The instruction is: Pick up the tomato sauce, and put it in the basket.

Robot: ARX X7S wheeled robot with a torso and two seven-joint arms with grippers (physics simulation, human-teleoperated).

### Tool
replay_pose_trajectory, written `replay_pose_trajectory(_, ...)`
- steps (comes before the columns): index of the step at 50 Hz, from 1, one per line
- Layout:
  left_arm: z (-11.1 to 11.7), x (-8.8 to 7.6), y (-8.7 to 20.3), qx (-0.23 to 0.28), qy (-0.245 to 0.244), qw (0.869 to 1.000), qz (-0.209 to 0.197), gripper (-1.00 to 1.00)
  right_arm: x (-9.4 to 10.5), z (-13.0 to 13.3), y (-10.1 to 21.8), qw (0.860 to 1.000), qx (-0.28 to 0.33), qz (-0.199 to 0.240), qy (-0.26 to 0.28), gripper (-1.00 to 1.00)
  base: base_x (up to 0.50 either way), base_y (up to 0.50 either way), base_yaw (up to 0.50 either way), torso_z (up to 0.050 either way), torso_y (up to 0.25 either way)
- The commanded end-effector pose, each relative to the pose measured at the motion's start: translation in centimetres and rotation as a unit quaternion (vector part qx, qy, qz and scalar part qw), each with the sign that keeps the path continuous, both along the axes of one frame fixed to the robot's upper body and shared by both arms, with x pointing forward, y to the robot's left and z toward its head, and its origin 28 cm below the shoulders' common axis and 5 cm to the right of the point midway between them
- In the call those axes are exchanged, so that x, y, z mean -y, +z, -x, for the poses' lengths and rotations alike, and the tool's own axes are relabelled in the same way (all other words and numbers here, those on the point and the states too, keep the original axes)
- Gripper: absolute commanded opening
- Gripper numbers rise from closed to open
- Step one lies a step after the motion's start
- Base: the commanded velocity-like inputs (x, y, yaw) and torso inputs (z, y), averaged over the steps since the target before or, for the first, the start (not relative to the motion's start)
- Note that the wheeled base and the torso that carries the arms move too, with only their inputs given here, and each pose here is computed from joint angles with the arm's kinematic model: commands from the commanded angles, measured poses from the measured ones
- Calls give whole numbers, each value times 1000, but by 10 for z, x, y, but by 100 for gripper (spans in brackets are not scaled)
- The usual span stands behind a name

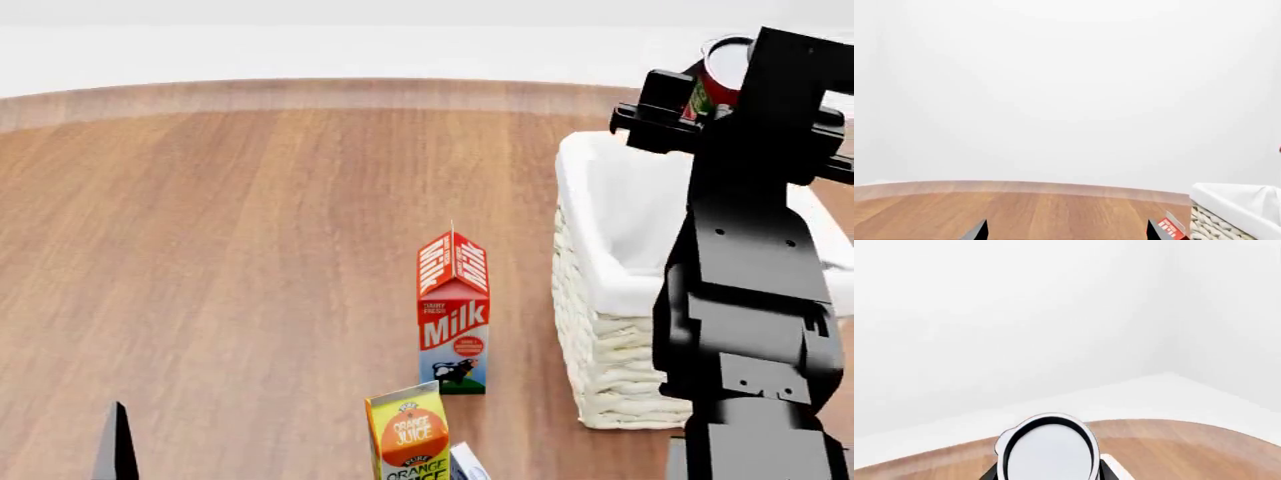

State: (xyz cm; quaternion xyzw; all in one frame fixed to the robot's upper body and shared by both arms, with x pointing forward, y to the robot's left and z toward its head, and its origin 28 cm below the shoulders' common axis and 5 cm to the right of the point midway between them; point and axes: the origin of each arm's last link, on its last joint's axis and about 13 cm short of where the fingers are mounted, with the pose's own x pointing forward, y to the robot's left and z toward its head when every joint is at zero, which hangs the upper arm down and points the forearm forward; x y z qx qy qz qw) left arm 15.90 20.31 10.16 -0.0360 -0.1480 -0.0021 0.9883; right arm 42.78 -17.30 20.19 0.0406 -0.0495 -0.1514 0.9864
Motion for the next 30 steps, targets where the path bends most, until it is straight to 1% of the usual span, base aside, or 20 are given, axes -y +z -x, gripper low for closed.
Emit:
replay_pose_trajectory(1,-1,0,-2,-3,-1,1000,0,100,4,2,-15,998,-61,28,-8,-100,0,0,0,0,0)
replay_pose_trajectory(3,-1,1,-1,-3,-1,1000,-1,100,5,3,-17,997,-66,31,-8,-100,0,0,0,0,0)
replay_pose_trajectory(4,-2,0,-2,-3,0,1000,-1,100,6,4,-20,996,-78,32,-18,-100,0,0,0,0,0)
replay_pose_trajectory(6,-2,0,-1,-3,0,1000,0,100,6,5,-22,996,-87,25,-17,-100,0,0,0,0,0)
replay_pose_trajectory(7,-2,0,-1,-3,0,1000,0,100,7,5,-25,995,-95,31,-20,-100,0,0,0,0,0)
replay_pose_trajectory(18,-1,1,-2,-3,-1,1000,-2,100,8,11,-41,991,-132,23,-19,-100,0,0,0,0,0)
replay_pose_trajectory(30,0,2,-2,-4,-4,1000,-3,100,10,15,-55,988,-153,18,-18,-100,0,0,0,0,1)
